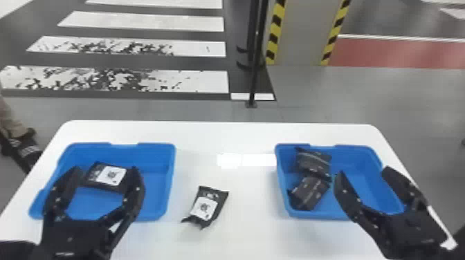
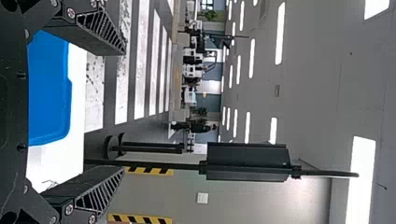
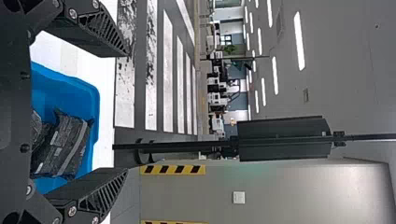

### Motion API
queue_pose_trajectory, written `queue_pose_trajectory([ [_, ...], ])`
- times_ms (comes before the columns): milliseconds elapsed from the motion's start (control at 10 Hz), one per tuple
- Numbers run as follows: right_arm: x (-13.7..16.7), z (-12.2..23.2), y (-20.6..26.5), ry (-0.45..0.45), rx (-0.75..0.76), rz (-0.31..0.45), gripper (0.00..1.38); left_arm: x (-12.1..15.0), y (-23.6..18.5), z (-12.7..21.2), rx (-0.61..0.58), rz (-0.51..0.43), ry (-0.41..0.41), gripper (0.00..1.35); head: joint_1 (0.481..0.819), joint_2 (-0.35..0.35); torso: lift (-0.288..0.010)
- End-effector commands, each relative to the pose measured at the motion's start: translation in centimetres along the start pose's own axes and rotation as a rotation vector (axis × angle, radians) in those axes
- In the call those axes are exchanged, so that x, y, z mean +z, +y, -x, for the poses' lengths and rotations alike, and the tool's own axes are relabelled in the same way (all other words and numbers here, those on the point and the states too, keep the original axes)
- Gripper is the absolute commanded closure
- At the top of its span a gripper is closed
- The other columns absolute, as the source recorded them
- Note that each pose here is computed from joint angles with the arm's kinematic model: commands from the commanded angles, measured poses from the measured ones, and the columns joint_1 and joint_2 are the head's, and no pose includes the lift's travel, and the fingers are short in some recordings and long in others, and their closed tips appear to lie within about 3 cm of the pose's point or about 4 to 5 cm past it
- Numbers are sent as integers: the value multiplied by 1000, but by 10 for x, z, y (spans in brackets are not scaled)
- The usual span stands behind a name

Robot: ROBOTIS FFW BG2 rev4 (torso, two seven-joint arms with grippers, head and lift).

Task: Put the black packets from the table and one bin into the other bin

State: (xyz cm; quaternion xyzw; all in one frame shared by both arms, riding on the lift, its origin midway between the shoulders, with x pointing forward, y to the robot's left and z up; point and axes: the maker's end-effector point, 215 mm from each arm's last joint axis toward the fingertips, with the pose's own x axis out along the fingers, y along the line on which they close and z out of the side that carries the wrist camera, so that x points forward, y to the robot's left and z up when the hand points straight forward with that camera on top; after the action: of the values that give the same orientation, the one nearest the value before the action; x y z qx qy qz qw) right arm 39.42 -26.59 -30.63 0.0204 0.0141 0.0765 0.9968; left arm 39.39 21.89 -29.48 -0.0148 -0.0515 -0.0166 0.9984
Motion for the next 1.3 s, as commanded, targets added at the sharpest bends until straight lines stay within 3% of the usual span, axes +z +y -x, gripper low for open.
queue_pose_trajectory([
  [0,0,0,1,-1,2,2,150,0,-1,0,-1,1,0,157,695,-68,-110],
  [500,0,-3,6,-5,13,-5,150,-3,-1,0,-1,1,5,157,695,-64,-110],
  [700,-6,-22,31,-9,91,-22,150,-3,-2,1,-3,2,5,157,695,-53,-110],
  [900,-37,-55,57,104,243,0,150,-4,-3,0,-6,2,8,157,695,-8,-110],
  [1000,-47,-75,68,169,316,57,150,-2,-5,-2,-9,5,1,157,695,21,-110],
  [1200,-64,-98,119,234,458,44,144,-1,-7,-3,-13,6,-1,157,695,51,-110],
])
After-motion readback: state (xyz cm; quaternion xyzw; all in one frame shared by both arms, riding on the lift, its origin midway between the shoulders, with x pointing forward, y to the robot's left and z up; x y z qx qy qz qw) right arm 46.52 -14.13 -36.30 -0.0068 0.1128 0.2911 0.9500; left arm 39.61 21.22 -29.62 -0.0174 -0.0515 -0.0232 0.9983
